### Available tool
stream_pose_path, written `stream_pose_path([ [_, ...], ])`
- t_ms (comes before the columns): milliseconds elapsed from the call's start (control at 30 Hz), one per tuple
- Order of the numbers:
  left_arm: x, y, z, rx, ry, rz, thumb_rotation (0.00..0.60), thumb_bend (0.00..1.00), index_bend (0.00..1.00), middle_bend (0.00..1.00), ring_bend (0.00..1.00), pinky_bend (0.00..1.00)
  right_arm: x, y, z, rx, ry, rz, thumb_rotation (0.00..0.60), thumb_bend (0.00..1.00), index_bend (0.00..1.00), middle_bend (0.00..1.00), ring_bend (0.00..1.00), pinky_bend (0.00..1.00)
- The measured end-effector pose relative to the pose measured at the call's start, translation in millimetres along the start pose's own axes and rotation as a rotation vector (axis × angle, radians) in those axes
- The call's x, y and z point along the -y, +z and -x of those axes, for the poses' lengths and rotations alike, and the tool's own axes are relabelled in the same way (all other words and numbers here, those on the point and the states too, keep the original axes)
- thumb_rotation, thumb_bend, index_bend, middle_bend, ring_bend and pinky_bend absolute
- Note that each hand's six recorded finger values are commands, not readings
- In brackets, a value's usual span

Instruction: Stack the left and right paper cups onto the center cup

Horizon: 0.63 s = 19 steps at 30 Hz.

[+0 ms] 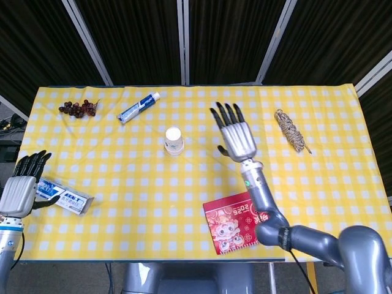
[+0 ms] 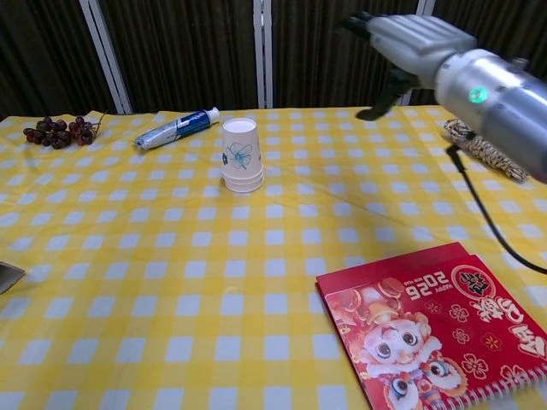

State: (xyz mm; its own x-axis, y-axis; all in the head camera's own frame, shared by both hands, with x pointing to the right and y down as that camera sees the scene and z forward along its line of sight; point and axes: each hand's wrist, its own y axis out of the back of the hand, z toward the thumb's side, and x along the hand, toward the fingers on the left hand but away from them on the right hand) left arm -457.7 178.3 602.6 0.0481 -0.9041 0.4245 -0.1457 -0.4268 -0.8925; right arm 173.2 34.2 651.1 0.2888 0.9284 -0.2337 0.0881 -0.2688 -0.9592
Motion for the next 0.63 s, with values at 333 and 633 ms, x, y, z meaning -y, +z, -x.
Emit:
stream_pose_path([
  [333, 12.4, 5.0, 5.7, 0.018, -0.008, -0.048, 0.600, 0.09, 0.00, 0.00, 0.00, 0.00, 6.2, -131.8, -136.4, 0.197, 0.065, 0.059, 0.600, 0.09, 0.00, 0.00, 0.00, 0.00],
  [633, 17.3, 4.3, 18.0, 0.016, -0.002, -0.065, 0.600, 0.09, 0.00, 0.00, 0.00, 0.00, -1.7, -175.8, -208.2, 0.280, 0.049, 0.101, 0.600, 0.09, 0.00, 0.00, 0.00, 0.00],
])
